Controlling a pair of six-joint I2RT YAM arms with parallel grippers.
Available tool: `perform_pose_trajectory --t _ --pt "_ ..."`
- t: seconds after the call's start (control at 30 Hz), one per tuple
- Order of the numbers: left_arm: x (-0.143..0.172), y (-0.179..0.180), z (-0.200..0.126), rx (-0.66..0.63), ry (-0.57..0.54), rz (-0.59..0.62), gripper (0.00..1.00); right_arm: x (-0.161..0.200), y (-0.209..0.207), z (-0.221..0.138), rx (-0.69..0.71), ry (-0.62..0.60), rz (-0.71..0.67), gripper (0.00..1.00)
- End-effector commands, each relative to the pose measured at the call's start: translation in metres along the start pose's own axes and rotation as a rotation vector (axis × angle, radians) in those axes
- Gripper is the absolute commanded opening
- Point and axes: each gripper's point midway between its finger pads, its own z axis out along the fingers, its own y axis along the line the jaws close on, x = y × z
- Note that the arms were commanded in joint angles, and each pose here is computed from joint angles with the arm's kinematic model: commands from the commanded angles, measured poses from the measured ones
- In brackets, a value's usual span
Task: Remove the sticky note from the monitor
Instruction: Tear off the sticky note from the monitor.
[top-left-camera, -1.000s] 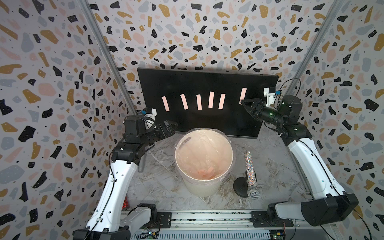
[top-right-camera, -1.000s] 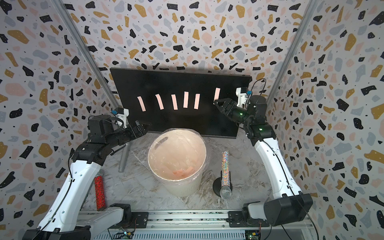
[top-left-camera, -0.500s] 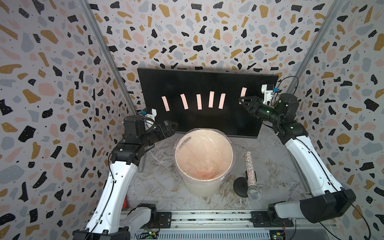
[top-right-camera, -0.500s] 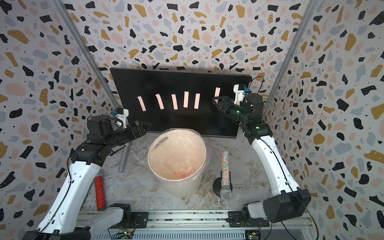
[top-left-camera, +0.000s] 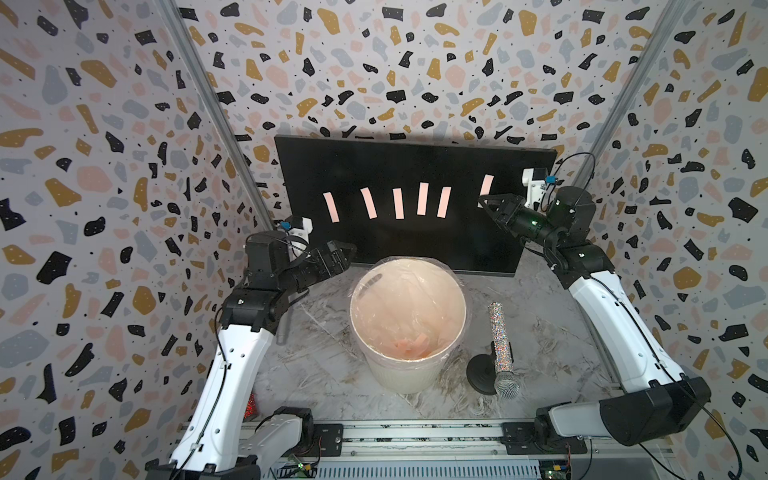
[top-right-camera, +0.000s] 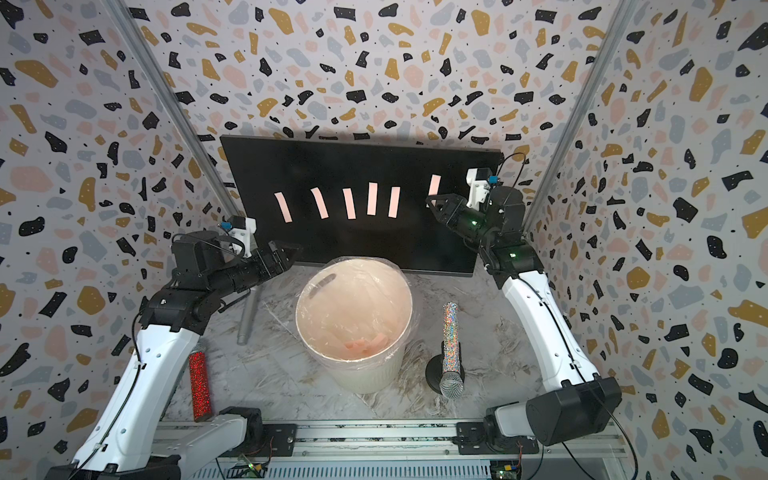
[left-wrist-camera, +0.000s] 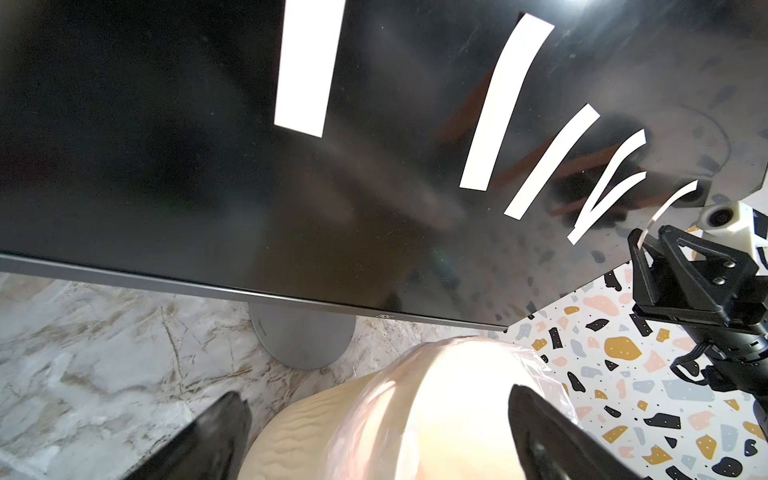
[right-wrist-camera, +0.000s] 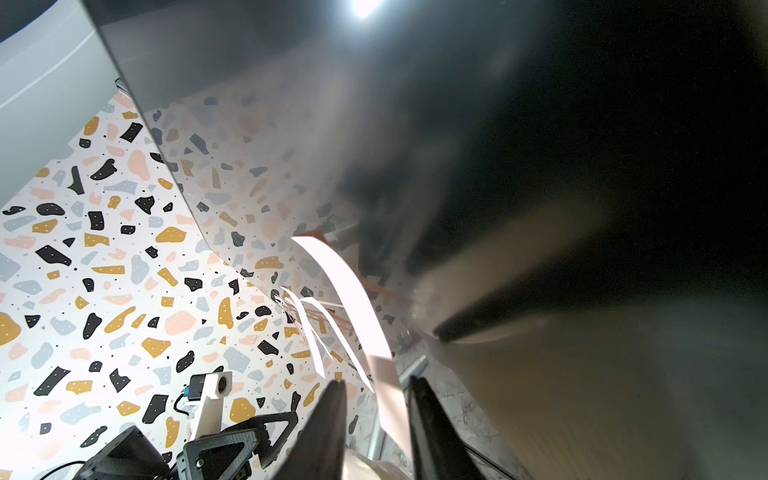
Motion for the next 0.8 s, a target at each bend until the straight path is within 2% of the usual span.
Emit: perform_pose_trajectory --t 0.0,0.13,0.23,0.77 --pt "-0.011 -0.017 -0.009 0.05 -0.046 0.038 0.99 -0.007 0.009 -0.008 0.001 -0.029 -0.001 0.19" --pt "-0.01 -0.017 -0.009 0.051 -0.045 0.037 0.99 -0.005 0.008 -0.008 0.001 -0.022 0.007 0.06" --pt "-0.01 -0.017 -0.009 0.053 -0.045 0.037 0.99 -0.004 0.009 -0.009 -0.002 -0.02 0.007 0.0" --pt "-0.009 -0.014 -0.007 0.045 -0.041 0.027 0.99 0.02 0.008 -0.018 -0.01 0.05 0.02 0.0"
